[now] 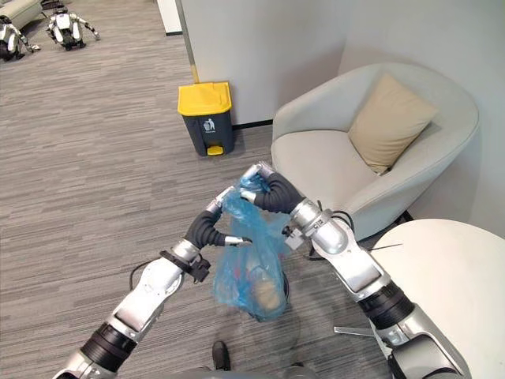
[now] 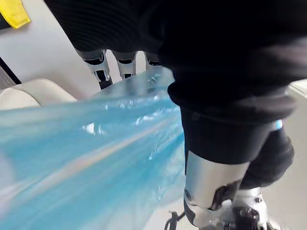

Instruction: Gather rubbish on tea table into small bin, then transfer packed bag to large trash can.

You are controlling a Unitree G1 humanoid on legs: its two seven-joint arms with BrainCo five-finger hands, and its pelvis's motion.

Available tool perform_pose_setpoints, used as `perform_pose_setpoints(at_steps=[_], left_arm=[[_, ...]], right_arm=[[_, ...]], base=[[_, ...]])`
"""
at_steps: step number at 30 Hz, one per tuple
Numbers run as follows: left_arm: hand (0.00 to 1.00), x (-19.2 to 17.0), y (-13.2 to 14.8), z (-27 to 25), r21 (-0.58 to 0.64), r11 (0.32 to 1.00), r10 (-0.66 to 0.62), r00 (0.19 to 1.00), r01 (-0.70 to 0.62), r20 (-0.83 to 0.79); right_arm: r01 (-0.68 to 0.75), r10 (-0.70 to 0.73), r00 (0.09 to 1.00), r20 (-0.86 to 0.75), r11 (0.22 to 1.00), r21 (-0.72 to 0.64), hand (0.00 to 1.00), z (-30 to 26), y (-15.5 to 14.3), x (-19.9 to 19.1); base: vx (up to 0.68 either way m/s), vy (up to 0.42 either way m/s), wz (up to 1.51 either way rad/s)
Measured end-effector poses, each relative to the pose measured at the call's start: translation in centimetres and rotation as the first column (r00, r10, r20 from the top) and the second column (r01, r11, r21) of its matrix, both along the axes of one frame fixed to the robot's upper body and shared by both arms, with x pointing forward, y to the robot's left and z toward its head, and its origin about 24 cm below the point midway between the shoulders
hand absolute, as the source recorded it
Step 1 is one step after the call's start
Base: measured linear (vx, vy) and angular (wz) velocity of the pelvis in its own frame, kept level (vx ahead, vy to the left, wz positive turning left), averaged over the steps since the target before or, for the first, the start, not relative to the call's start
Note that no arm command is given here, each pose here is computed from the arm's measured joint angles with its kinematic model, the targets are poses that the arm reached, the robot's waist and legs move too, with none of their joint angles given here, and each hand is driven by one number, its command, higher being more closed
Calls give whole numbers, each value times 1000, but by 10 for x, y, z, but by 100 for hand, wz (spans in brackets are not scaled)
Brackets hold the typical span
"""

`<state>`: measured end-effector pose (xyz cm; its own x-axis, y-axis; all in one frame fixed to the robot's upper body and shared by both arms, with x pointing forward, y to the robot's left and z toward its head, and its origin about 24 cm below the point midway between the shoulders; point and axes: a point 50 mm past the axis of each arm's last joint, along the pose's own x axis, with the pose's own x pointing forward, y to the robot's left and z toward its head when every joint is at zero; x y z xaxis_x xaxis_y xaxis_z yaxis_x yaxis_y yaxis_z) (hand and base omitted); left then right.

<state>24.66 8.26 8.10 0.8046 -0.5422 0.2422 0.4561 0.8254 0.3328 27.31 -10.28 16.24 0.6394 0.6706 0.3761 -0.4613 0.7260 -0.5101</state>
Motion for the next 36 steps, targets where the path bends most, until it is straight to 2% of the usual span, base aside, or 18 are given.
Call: perform_pose_setpoints(at_steps=[11, 17, 31, 32, 36], left_arm=[[0, 3, -12, -17, 92, 994, 66, 998, -66, 7], [0, -3, 4, -48, 141, 978, 170, 980, -155, -100], [0, -22, 19, -86, 195, 954, 270, 932, -226, -241], [100, -22, 19, -87, 198, 954, 269, 931, -224, -247], [100, -26, 13, -93, 208, 962, 231, 933, -177, -277]], right_arm=[[-90, 87, 996, 29, 990, 106, 100, 13, 28, -3], [-153, 142, 987, 79, 974, 164, 100, 26, 38, -15], [-184, 180, 983, 37, 966, 182, 100, 17, 56, -15], [-190, 187, 982, 35, 964, 183, 100, 17, 58, -15], [-240, 242, 970, 12, 953, 186, 100, 12, 72, -22]], base=[[-8, 3, -2], [17, 0, 0], [4, 2, 3], [0, 0, 0], [0, 0, 0]])
